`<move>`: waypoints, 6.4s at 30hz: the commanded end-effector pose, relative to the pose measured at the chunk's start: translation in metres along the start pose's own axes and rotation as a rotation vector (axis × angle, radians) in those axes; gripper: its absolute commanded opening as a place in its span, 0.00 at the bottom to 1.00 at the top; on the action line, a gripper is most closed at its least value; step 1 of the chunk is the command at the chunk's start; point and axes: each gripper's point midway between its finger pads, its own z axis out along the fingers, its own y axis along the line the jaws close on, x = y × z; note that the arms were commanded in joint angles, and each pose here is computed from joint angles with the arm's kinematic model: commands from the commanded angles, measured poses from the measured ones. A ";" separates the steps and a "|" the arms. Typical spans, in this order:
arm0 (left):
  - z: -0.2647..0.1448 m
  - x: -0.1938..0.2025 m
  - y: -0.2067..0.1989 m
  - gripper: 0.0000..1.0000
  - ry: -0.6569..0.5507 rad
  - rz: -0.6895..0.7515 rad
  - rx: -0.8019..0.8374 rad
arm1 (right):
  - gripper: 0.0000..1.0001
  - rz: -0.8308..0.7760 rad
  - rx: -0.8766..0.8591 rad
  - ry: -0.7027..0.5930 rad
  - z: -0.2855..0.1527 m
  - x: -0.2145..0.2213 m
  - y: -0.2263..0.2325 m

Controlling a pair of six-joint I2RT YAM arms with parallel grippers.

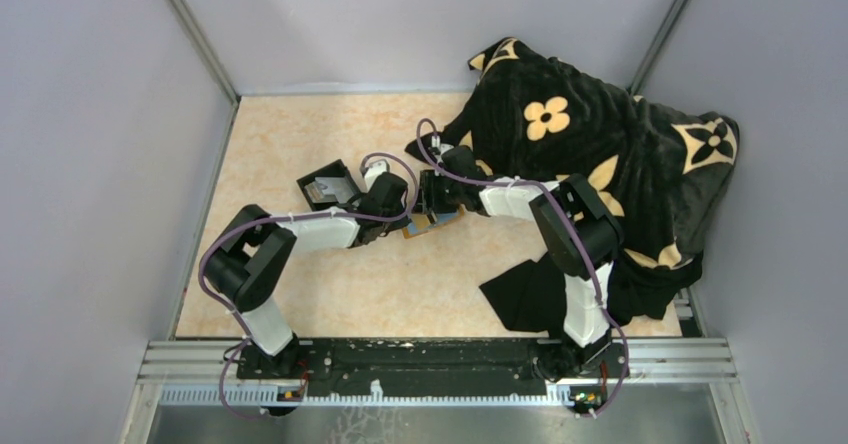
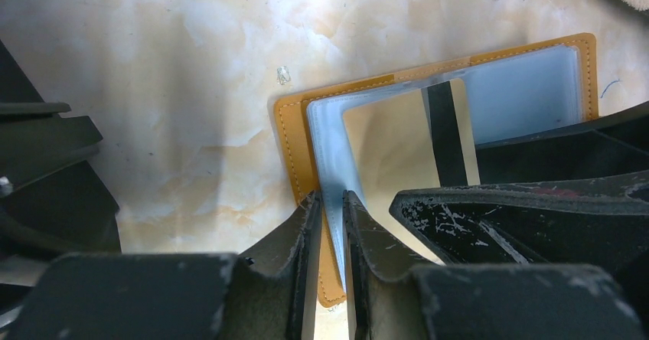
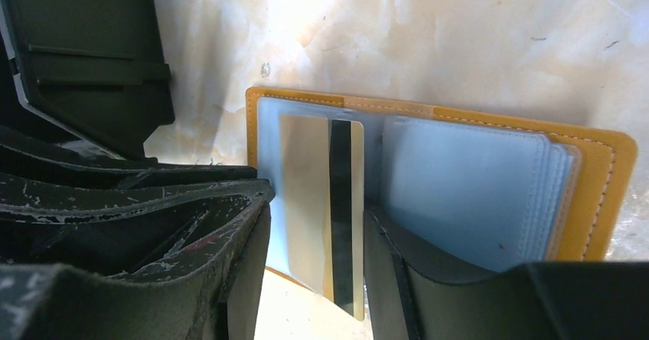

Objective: Put the credit cards into the card holder
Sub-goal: Insert the credit card into the card holder, then pick up the credit card from the storage box.

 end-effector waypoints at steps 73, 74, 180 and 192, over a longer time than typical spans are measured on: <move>-0.014 0.068 0.064 0.29 0.190 0.029 -0.126 | 0.51 -0.106 0.079 0.081 -0.002 0.025 0.031; -0.014 0.069 0.064 0.29 0.191 0.028 -0.124 | 0.51 -0.104 0.072 0.081 -0.002 0.024 0.033; -0.313 -0.130 -0.002 0.49 -0.446 -0.116 0.492 | 0.55 -0.697 0.219 -0.076 0.076 -0.039 0.196; -0.315 -0.131 -0.004 0.49 -0.449 -0.120 0.502 | 0.52 -0.760 0.281 -0.073 0.088 -0.028 0.188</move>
